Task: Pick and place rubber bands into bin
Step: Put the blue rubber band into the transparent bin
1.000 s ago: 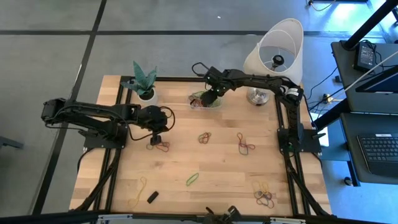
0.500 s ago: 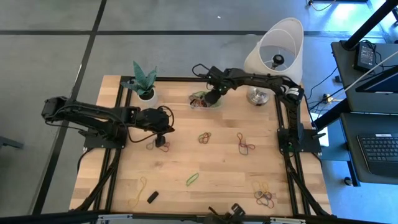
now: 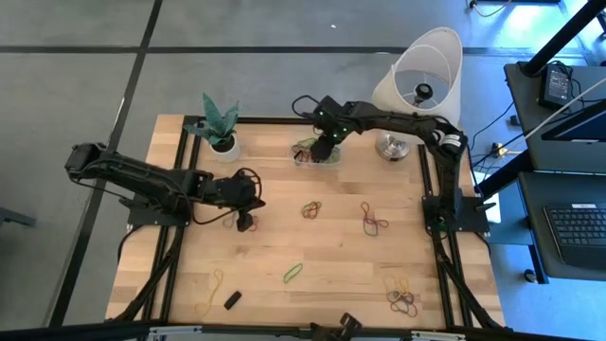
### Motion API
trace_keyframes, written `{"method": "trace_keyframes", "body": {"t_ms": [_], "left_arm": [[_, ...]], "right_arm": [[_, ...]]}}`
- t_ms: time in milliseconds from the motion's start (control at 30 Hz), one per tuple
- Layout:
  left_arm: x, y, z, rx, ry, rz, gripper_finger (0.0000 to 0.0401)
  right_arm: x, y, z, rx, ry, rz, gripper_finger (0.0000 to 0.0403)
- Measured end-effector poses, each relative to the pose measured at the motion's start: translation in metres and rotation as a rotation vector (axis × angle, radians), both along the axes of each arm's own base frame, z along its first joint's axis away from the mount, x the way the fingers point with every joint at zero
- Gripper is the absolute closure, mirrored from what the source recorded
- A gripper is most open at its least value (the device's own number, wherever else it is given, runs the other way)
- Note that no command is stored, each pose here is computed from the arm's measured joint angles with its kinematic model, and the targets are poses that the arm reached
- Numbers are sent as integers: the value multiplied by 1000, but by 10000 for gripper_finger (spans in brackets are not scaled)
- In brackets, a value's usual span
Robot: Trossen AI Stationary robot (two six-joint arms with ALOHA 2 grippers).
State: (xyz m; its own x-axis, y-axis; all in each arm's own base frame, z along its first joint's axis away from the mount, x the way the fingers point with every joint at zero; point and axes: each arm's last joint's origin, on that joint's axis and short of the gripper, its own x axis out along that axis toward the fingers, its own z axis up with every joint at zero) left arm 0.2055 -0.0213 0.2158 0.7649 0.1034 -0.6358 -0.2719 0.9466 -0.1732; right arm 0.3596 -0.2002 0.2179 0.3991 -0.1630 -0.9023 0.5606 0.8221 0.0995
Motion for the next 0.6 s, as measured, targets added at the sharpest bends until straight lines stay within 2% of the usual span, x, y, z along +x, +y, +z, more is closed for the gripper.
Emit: {"method": "trace_keyframes", "body": {"t_ms": [233, 467, 600], "left_arm": [[-2, -9, 0, 54, -8, 9, 398], [-3, -16, 0, 34, -14, 6, 398], [3, -24, 10, 78, -16, 16, 398]], "right_arm": [[1, 39, 44, -72, -87, 136, 393], [-3, 104, 77, -96, -150, 297, 399], [-23, 139, 74, -108, -287, 323, 399]]}}
